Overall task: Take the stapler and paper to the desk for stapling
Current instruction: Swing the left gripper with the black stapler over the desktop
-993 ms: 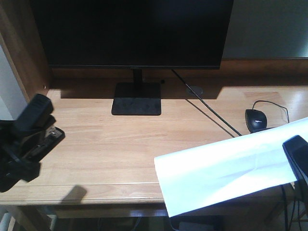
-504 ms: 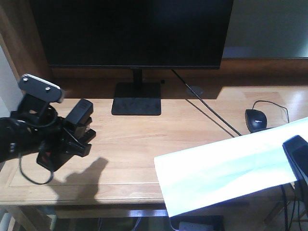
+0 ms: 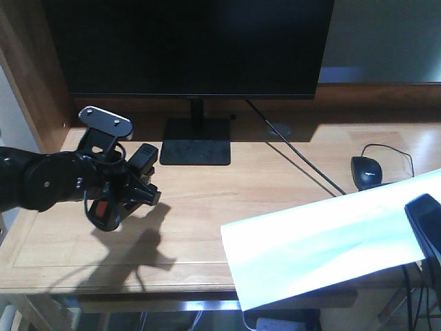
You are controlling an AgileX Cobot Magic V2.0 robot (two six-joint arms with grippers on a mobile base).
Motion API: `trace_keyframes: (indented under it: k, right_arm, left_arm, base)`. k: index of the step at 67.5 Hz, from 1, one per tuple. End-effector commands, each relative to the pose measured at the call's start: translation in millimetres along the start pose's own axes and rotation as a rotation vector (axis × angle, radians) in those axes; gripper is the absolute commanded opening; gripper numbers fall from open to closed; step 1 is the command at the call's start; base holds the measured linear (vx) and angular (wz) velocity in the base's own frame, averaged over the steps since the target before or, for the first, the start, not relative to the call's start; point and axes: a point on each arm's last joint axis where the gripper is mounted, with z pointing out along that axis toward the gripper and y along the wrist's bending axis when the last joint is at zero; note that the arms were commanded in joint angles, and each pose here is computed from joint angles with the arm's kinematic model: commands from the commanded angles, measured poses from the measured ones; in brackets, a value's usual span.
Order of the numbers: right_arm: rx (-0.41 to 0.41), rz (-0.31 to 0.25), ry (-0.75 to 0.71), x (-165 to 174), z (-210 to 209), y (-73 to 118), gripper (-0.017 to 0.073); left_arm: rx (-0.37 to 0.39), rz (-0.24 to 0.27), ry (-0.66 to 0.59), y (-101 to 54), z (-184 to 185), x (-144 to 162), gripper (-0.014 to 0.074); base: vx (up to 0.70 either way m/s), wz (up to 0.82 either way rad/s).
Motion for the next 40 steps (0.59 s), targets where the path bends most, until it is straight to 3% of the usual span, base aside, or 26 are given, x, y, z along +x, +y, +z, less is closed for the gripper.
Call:
trace_keyframes:
  k: [1,5,9,28,40]
  right_arm:
    - [-0.146,-0.006,-0.045,-1.2,-7.0,10.7,-0.0002]
    - [-0.146,-0.006,-0.045,-1.2,-7.0,10.7,-0.0002]
    - [-0.146,-0.006,-0.045,-1.2,-7.0,10.7,-0.0002]
    - [-0.146,-0.006,-0.045,-1.2,-7.0,10.7,-0.0002]
    - [-0.146,-0.007,-0.044,-1.1,-7.0,10.7,-0.0002]
  left_arm:
    - [0.001,-0.038,-0.135,-1.0,-8.3,-29.8,-0.0006]
    - [0.008,-0.047,-0.128,-1.3,-4.2,-32.4,-0.0006]
    - [0.017,-0.024,-0.12,-2.3,-1.4,-34.5,-0.0006]
    - [0.174,0.186,-0.072,-12.5,7.4,-42.3,-0.0006]
    - [0.262,0.182,-0.131,2.6,6.6,-43.7,-0.0006]
  base:
    - [0.0,0.0]
    - [0.0,0.0]
    - [0.0,0.0]
    - [0.0,0.0]
    - [0.0,0.0]
